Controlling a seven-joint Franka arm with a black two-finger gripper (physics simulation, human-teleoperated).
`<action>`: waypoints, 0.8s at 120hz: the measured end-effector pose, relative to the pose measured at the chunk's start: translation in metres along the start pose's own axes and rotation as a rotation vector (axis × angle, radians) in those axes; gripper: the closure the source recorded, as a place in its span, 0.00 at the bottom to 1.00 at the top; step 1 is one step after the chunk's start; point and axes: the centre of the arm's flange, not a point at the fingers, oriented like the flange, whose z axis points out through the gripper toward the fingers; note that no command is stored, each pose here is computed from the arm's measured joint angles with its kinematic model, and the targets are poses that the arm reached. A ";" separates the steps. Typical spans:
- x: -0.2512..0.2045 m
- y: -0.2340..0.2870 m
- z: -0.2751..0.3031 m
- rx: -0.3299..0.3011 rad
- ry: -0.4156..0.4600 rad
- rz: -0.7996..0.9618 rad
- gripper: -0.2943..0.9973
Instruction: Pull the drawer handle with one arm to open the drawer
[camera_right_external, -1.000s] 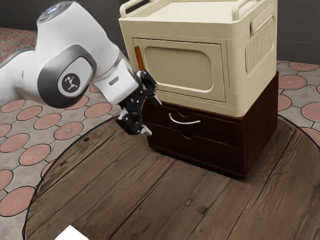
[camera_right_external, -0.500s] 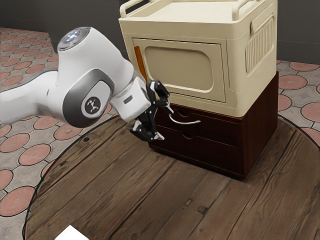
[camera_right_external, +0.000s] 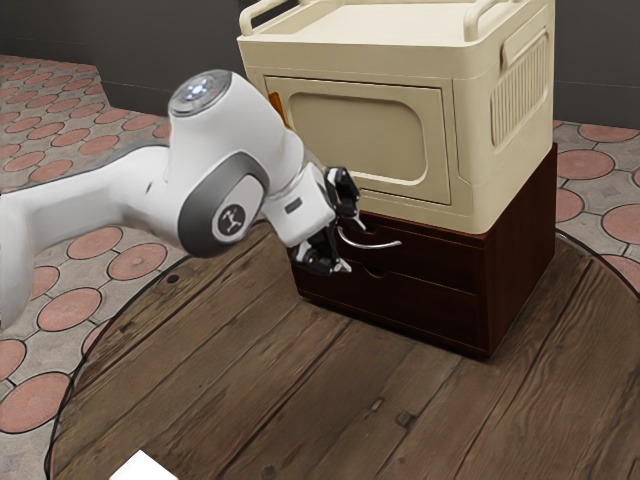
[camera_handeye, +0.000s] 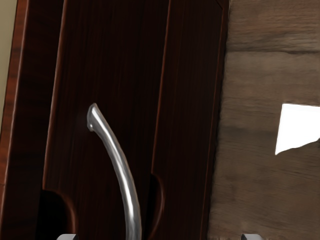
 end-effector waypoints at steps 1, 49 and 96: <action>0.000 0.000 0.000 0.000 0.000 -0.001 0.45; 0.008 0.002 0.008 0.003 0.008 -0.028 0.59; 0.005 0.020 0.003 -0.009 0.001 -0.048 0.66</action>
